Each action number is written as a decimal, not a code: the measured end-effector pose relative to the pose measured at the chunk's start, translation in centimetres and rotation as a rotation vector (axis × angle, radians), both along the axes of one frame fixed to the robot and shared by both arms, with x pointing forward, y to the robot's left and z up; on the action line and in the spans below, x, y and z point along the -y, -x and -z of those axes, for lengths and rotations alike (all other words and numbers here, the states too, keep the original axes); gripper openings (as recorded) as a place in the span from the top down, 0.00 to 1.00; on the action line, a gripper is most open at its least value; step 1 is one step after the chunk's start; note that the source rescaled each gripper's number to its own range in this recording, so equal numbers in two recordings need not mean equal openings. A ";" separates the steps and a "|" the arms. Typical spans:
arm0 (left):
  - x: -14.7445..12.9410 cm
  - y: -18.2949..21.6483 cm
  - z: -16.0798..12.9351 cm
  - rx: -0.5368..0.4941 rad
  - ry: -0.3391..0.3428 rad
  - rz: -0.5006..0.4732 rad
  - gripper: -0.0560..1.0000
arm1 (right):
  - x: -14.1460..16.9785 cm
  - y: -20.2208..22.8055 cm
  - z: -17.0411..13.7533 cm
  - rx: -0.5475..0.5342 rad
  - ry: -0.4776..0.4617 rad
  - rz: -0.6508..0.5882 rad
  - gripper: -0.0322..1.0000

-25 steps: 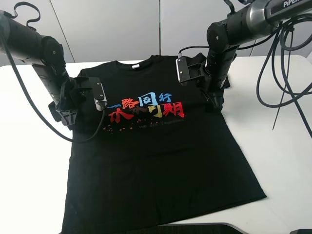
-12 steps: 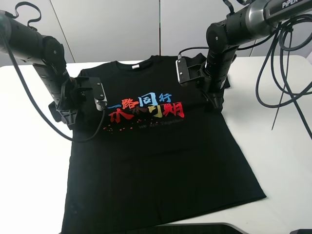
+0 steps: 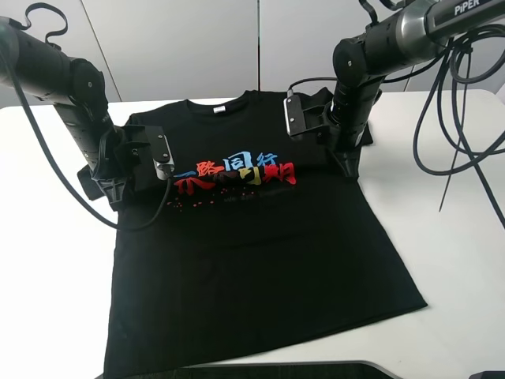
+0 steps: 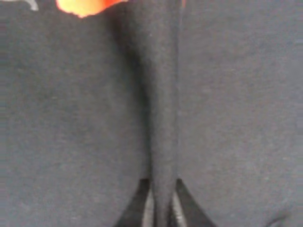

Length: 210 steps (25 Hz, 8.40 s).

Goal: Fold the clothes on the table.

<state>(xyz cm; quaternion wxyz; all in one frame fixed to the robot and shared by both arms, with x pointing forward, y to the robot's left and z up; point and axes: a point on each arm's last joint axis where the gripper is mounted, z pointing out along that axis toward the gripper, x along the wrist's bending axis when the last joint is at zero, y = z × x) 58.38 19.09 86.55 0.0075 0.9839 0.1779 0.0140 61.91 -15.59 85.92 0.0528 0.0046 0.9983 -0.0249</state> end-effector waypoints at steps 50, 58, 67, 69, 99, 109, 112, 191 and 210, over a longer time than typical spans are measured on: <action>1.2 -6.8 -21.2 0.957 0.089 -0.037 0.95 | 1.8 -7.7 -20.8 0.881 -0.142 0.329 0.97; 2.3 -5.5 -20.3 0.836 0.034 -0.051 0.95 | 3.0 -5.5 -22.3 0.768 -0.108 0.515 0.97; 3.2 -1.2 -17.9 0.359 -0.110 -0.025 0.95 | 2.2 -1.9 -19.9 0.273 -0.106 0.684 0.97; 3.4 0.0 -17.5 0.221 -0.085 -0.009 0.95 | 1.8 -1.6 -19.7 0.218 -0.144 0.690 0.97; 2.4 5.4 -13.4 0.040 -0.006 0.052 0.95 | 4.0 9.4 -11.8 -0.131 -0.103 0.713 0.97; 2.7 2.8 -13.8 0.318 0.004 0.123 0.95 | 3.2 5.9 -12.4 0.212 -0.333 0.666 0.97; 2.9 2.1 -12.9 0.346 -0.004 0.144 0.95 | 3.0 5.2 -12.5 0.281 -0.373 0.650 0.97; 3.5 0.9 -13.5 0.235 0.297 -0.505 0.28 | 14.3 0.2 -5.9 -0.152 -0.598 1.456 0.15; 3.4 1.1 -13.4 0.214 0.285 -0.506 0.28 | 13.6 -0.2 -1.3 -0.304 -0.619 1.481 0.15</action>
